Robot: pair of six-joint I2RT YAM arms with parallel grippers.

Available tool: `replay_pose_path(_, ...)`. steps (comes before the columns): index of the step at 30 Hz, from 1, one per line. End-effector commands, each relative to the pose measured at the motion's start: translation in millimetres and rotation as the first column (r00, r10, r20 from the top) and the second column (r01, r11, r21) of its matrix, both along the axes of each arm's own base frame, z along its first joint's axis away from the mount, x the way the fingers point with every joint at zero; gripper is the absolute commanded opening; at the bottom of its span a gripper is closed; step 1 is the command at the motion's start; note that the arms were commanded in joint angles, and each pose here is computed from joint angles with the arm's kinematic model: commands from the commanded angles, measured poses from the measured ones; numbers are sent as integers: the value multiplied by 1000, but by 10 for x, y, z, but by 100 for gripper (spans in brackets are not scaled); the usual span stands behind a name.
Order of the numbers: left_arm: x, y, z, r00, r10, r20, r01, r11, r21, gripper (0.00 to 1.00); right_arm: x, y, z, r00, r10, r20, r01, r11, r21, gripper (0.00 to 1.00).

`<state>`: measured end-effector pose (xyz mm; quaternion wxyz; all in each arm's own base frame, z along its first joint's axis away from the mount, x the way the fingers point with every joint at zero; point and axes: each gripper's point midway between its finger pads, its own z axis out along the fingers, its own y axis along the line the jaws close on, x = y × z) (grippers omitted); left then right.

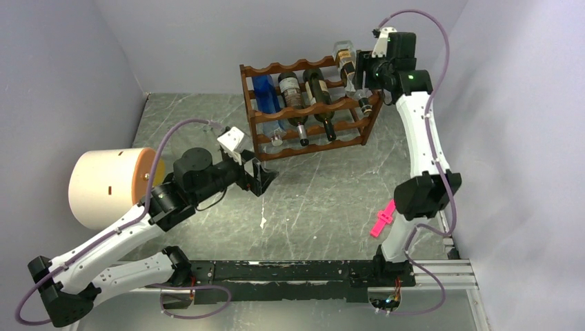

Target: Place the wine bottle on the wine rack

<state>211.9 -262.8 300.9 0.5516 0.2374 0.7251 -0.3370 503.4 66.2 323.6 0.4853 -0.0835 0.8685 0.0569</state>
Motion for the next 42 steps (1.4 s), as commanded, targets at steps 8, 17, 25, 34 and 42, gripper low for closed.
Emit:
replay_pose_path(8, 251, 473, 742, 958, 261, 121, -258, 965, -38, 99, -952, 464, 829, 956, 105, 274, -173, 956, 237, 67)
replay_pose_path(17, 54, 874, 1493, 916, 323, 240, -294, 944, -150, 98, -1647, 1568, 893, 873, 318, 370, -427, 865, 264, 70)
replay_pose_path(25, -253, 1189, 1990, 880, 326, 346, -248, 936, -251, 98, -1969, 2754, 488, 798, 465, 383, -580, 766, 278, 73)
replay_pose_path(34, -320, 1576, 2055, 824, 435, 362, -349, 894, -280, 97, -2034, 4070, -69, 755, 568, 328, -647, 726, 232, 75)
replay_pose_path(42, -322, 1641, 2006, 821, 450, 351, -376, 889, -261, 97, -1716, 4444, -451, 853, 453, 260, -511, 824, 242, 75)
